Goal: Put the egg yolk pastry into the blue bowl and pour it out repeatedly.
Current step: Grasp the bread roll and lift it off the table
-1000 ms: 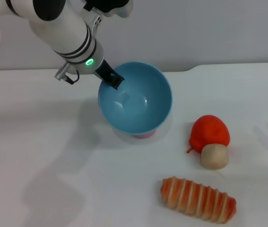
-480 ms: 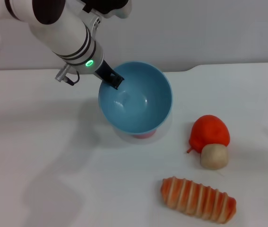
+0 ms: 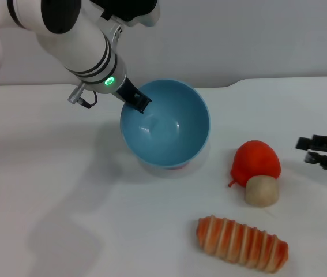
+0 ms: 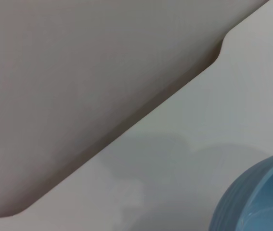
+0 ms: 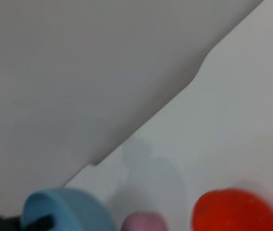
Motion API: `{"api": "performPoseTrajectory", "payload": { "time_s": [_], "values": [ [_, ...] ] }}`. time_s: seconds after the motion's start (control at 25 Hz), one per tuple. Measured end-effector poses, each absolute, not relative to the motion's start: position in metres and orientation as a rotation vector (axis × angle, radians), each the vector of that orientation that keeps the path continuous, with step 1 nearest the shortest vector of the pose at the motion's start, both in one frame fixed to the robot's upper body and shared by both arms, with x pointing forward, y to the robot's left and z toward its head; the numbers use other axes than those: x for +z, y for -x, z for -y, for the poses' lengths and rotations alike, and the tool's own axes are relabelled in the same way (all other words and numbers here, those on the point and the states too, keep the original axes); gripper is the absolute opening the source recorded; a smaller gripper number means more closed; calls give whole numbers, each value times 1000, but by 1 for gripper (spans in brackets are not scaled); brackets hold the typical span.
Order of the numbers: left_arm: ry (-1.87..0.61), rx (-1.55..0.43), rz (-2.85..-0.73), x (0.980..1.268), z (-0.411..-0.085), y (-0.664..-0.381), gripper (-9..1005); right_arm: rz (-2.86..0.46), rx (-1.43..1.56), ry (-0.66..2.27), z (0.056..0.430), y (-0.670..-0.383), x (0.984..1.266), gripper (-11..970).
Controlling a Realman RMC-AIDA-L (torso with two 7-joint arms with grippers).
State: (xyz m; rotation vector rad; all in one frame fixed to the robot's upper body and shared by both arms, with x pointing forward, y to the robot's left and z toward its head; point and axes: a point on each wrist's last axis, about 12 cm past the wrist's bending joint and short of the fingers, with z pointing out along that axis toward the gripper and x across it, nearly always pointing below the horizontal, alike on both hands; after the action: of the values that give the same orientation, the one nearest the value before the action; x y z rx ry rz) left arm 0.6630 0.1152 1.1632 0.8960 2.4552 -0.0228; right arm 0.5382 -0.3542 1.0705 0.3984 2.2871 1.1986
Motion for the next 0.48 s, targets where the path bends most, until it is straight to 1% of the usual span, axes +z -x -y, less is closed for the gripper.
{"api": "performPoseTrajectory", "payload": {
  "time_s": [0.28, 0.48],
  "values": [
    [-894, -22, -2453, 1163, -115, -664, 0, -2382, 1326, -305, 324, -540, 1071, 479],
    [-893, -22, -2448, 1164, -115, -664, 0, -2422, 1371, -313, 317, -534, 1065, 476]
  ]
}}
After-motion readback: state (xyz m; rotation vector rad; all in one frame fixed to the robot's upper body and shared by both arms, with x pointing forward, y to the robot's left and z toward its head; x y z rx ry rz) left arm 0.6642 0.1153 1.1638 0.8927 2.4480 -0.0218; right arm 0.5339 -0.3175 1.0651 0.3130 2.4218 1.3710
